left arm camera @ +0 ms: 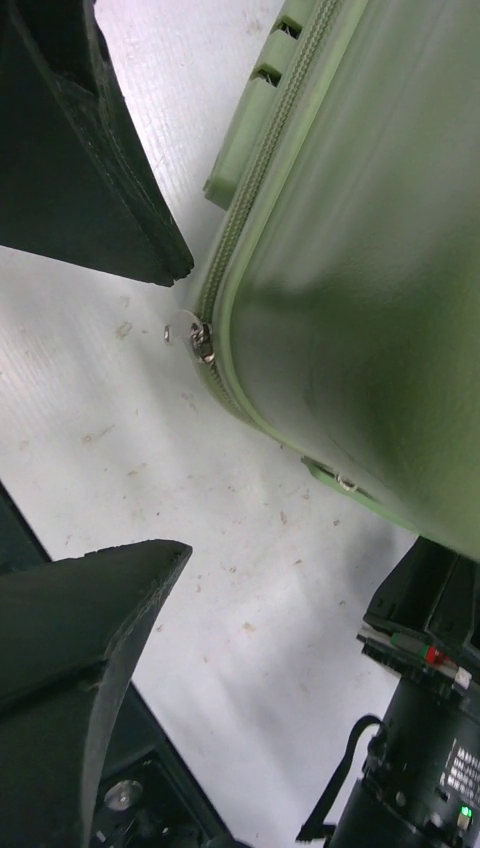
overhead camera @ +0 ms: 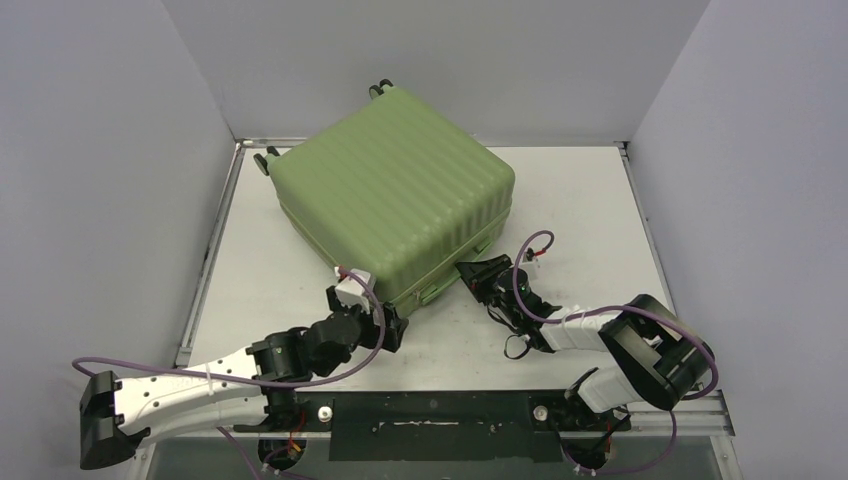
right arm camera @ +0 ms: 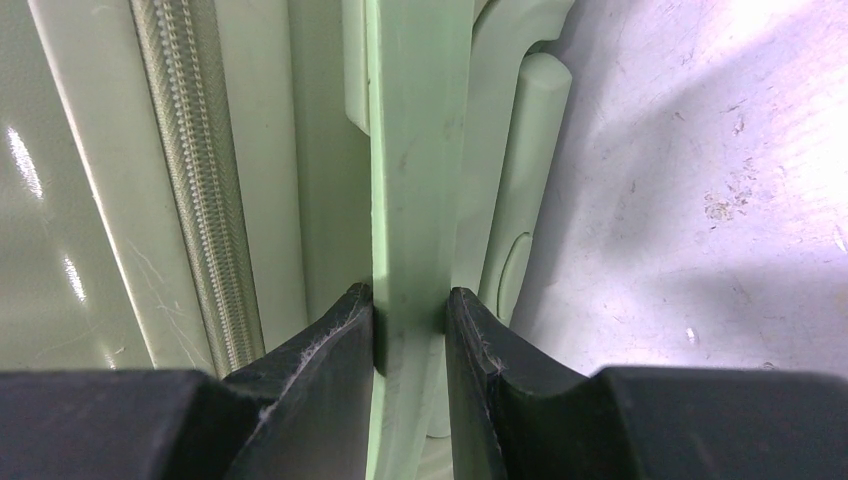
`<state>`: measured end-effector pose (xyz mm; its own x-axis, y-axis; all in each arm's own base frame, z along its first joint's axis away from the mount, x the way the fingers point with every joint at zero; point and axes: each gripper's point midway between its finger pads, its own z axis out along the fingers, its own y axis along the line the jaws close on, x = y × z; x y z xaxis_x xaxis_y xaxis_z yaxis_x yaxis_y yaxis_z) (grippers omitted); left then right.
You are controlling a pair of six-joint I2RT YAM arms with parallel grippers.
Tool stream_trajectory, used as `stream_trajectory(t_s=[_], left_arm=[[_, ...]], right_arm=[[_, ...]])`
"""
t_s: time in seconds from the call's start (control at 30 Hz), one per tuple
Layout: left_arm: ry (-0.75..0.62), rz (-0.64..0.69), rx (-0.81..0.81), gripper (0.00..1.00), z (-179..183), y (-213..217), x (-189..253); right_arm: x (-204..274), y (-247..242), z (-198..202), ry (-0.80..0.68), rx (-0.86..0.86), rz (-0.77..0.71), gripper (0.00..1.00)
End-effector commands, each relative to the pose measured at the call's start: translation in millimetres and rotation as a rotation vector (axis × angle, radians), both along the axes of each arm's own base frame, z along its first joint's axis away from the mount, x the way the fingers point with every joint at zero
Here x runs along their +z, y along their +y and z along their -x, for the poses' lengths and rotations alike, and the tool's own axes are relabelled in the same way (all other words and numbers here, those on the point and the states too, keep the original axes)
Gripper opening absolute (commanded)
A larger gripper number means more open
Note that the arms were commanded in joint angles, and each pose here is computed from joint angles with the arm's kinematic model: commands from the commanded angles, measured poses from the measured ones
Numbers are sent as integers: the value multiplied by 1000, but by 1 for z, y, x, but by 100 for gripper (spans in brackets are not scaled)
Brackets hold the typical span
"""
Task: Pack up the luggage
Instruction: Zip the luggage at the center of the board.
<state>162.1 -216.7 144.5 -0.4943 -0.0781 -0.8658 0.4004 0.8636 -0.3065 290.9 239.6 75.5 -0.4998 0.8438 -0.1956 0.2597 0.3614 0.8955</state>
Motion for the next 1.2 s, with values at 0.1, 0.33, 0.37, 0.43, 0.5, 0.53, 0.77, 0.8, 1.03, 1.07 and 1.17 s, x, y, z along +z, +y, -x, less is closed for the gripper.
stream_trajectory(t_s=[0.1, 0.33, 0.37, 0.43, 0.5, 0.53, 0.77, 0.8, 1.03, 1.07, 1.17], left_arm=[[-45, 92, 26, 97, -24, -8, 10], [-80, 200, -45, 95, -22, -20, 29], [-79, 209, -58, 94, -20, -22, 30], [-75, 225, -89, 92, -16, -26, 31], [-67, 238, -110, 90, -13, -29, 32], [-63, 244, -121, 89, -11, -31, 32], [-14, 242, -145, 83, -2, -36, 33], [1, 227, -137, 84, -1, -35, 29], [37, 220, -111, 86, 5, -27, 28], [37, 219, -108, 86, 6, -26, 30], [30, 218, -100, 86, 6, -24, 33]], right_arm=[[-58, 10, 47, 207, 180, 126, 0], [-58, 13, 48, 209, 186, 123, 0], [-59, 13, 49, 211, 184, 123, 0], [-59, 13, 49, 210, 184, 122, 0], [-59, 13, 49, 211, 183, 122, 0], [-60, 13, 49, 212, 181, 122, 0], [-61, 13, 49, 213, 180, 118, 0], [-60, 13, 49, 212, 181, 117, 0], [-61, 13, 50, 212, 179, 110, 0], [-61, 13, 50, 213, 180, 109, 0], [-61, 13, 50, 211, 177, 108, 0]])
